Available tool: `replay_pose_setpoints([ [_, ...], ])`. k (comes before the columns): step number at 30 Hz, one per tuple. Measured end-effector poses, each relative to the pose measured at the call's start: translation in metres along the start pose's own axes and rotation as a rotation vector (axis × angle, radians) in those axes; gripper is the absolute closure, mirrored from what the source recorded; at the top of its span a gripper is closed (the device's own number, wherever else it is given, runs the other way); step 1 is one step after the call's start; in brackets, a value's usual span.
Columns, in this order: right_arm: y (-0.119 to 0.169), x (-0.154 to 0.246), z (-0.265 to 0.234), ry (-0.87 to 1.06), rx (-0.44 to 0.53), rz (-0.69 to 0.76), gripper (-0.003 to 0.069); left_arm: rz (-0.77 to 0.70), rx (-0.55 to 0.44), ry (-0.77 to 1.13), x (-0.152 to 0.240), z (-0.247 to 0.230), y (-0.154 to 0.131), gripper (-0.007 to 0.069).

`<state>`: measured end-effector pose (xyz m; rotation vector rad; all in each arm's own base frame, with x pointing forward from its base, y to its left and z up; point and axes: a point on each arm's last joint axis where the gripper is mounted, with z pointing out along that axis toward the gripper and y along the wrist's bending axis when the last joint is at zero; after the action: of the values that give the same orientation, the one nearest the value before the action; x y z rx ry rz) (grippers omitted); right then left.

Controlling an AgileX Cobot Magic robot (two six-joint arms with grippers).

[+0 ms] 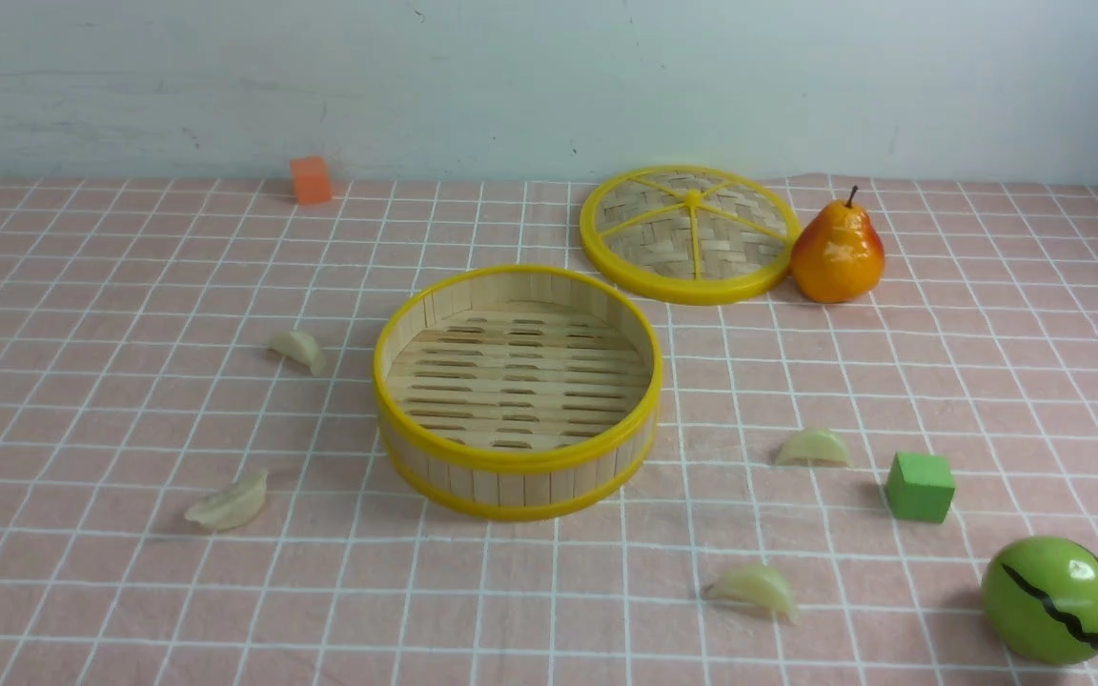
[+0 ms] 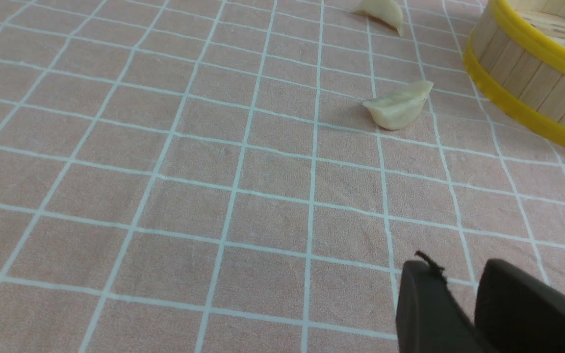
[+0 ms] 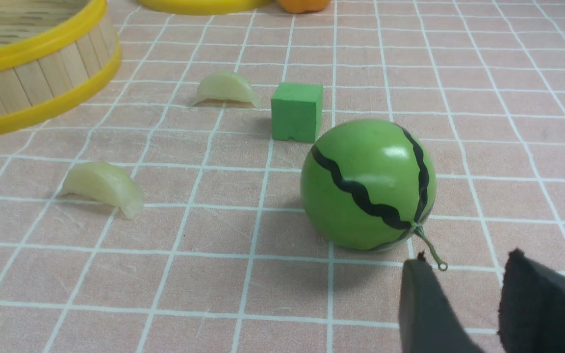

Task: Put the dumplings into the steamer on the table with the pink tablecloth.
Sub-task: 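Reach for and grasp a dumpling on the table with the left gripper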

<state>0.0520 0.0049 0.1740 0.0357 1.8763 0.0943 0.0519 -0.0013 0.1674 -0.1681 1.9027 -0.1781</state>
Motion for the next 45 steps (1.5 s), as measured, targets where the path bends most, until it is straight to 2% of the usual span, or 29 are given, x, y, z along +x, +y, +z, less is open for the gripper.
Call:
replay_pose_setpoints([
  [34,0.000,-0.001,0.000,-0.010,0.005,-0.009,0.0420,0.007,0.009,-0.041,-0.004,0.000,-0.001,0.0434],
  [41,-0.002,-0.020,-0.002,-0.245,0.026,-0.010,0.0420,0.010,0.073,-0.250,-0.022,-0.003,-0.007,0.0429],
  [45,-0.004,-0.045,-0.012,-0.550,0.038,0.039,0.0420,0.019,0.121,-0.412,-0.036,-0.008,-0.011,0.0426],
])
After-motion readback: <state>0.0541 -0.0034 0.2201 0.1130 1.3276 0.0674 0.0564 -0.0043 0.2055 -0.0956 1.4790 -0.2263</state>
